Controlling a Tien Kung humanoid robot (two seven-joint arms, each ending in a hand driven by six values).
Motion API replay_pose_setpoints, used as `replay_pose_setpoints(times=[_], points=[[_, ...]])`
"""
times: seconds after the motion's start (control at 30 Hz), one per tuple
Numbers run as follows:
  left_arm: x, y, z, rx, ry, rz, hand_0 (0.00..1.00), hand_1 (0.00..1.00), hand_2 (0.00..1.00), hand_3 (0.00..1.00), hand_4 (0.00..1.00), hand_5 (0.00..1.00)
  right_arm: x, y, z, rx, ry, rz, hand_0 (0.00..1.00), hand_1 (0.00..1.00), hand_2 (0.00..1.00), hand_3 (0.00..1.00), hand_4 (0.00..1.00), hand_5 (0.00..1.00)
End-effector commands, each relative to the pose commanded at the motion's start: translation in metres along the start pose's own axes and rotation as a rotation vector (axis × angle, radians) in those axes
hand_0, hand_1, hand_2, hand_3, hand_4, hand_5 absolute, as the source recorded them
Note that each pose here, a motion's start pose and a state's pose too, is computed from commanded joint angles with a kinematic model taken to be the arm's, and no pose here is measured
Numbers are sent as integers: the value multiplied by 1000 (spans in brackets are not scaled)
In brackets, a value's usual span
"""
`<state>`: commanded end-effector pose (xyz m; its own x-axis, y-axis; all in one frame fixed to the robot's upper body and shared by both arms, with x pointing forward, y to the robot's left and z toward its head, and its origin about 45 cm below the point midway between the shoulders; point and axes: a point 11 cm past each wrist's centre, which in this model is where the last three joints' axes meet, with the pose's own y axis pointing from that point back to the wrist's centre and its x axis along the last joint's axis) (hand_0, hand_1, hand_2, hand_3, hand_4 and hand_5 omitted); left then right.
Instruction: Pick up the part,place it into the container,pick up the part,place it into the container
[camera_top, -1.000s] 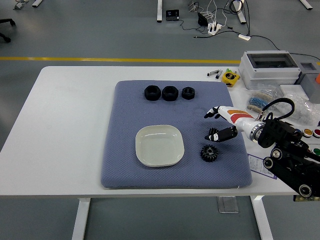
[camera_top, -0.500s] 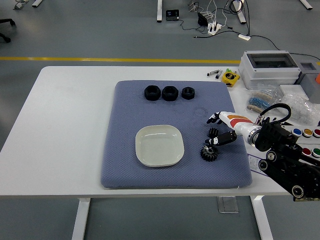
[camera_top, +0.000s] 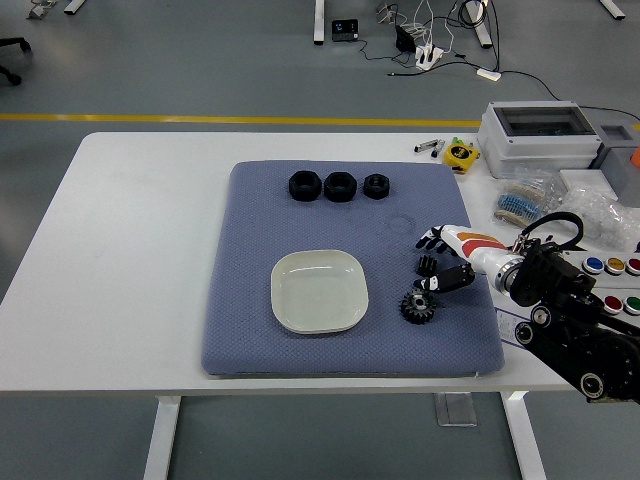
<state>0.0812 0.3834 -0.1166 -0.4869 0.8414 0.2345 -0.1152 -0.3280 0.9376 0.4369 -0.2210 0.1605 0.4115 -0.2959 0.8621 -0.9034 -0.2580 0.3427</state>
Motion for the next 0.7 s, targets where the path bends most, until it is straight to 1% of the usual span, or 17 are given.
replay_pose_setpoints(times=[0.07,0.1,0.27,0.3,0.47,0.5,0.67,0.7], points=[[0,0,0,0,-1,0,710,624,644,567,619,704,0,0,1,-4,1,3,552,615,662,592,866,330],[0,0,0,0,-1,0,710,624,645,568,619,704,0,0,2,-6,2,4,439,525,557,527,825,326],[0,0,1,-2,0,-1,710,624,645,568,619,704,0,-1,6,-20,2,6,439,525,557,527,825,326],[0,0,1,-2,0,-1,710,623,644,567,620,703,0,-1,6,-20,1,7,385,483,521,503,806,318],[-1,0,2,-4,1,-3,710,623,644,567,620,703,0,-2,5,-13,1,14,385,483,521,503,806,318],[-1,0,3,-5,1,-3,710,623,644,567,620,703,0,-2,5,-12,0,15,343,448,498,493,794,317],[-2,0,3,-6,4,-4,710,623,644,567,620,703,1,-1,4,1,-1,25,343,448,498,493,794,317],[-2,0,3,-6,4,-4,710,623,644,567,620,703,1,-1,4,4,-1,27,273,400,471,483,762,326]])
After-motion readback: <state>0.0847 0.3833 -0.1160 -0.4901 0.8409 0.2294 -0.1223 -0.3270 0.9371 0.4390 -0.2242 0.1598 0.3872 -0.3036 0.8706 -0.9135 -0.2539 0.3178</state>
